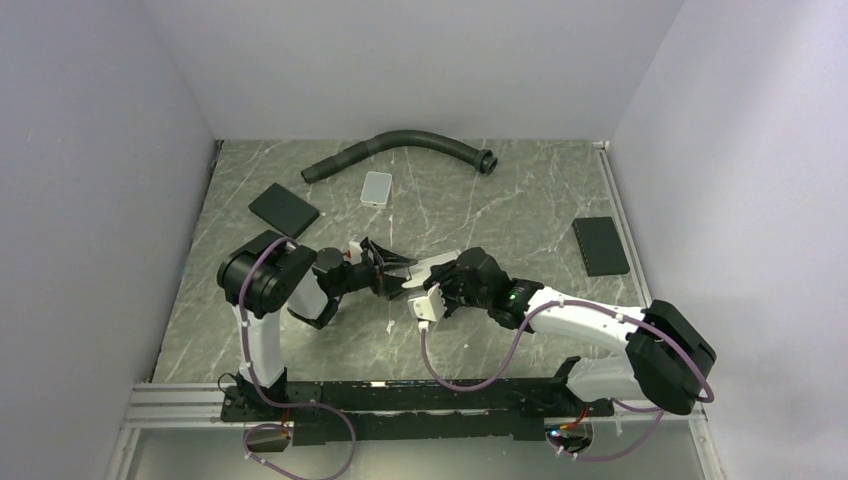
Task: Fold the paper box
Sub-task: Close the paper box at the center of the board.
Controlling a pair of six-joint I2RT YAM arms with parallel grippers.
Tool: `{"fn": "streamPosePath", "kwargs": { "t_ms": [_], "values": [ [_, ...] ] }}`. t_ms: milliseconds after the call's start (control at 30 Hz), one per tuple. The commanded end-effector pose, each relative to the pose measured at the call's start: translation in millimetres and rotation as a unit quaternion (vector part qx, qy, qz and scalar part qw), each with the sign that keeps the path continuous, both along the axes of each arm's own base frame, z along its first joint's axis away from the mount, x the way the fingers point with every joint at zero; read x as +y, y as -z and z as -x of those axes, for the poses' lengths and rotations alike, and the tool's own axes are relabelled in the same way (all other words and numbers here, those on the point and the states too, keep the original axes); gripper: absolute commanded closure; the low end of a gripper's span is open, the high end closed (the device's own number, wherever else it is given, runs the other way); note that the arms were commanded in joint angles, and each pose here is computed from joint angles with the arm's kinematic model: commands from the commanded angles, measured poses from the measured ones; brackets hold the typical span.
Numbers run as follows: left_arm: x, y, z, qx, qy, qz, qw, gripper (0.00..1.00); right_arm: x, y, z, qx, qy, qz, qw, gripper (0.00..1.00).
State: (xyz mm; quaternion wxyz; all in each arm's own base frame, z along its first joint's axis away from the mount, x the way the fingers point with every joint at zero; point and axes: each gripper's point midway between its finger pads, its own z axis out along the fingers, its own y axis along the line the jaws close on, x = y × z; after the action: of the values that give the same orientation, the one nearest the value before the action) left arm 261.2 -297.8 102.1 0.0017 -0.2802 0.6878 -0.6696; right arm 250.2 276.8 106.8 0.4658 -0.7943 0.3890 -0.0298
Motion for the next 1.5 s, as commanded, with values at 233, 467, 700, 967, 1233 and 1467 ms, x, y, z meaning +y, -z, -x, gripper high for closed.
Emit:
{"fn": "streamPosePath", "kwargs": {
  "t_ms": [233, 467, 700, 967, 1233, 1467],
  "values": [
    [20.1, -32.3, 5.1, -0.109, -0.012, -0.019, 0.994, 0.23, 9.0, -19.1, 18.8, 0.060, -0.025, -0.033, 0.997, 0.74],
    [39.1, -31.2, 18.1, -0.146, -0.023, -0.080, 0.986, 0.15, 10.9, -31.7, 29.0, 0.141, -0.031, -0.070, 0.987, 0.76],
    [62.5, -46.9, 29.7, -0.254, -0.032, -0.195, 0.947, 0.12, 7.0, -43.6, 34.7, 0.223, -0.024, -0.101, 0.969, 0.76],
    [102.7, -106.5, 37.7, -0.471, -0.094, -0.307, 0.822, 0.01, 11.2, -42.7, 52.4, 0.358, -0.020, -0.097, 0.928, 0.79],
    [92.2, -89.2, 31.4, -0.477, -0.046, -0.318, 0.818, 0.41, 14.0, -32.5, 56.4, 0.457, 0.000, -0.076, 0.886, 0.81],
    [79.3, -84.7, 27.4, -0.480, -0.041, -0.291, 0.826, 0.60, 15.0, -27.8, 55.7, 0.477, 0.007, -0.074, 0.876, 0.84]
  ]
}}
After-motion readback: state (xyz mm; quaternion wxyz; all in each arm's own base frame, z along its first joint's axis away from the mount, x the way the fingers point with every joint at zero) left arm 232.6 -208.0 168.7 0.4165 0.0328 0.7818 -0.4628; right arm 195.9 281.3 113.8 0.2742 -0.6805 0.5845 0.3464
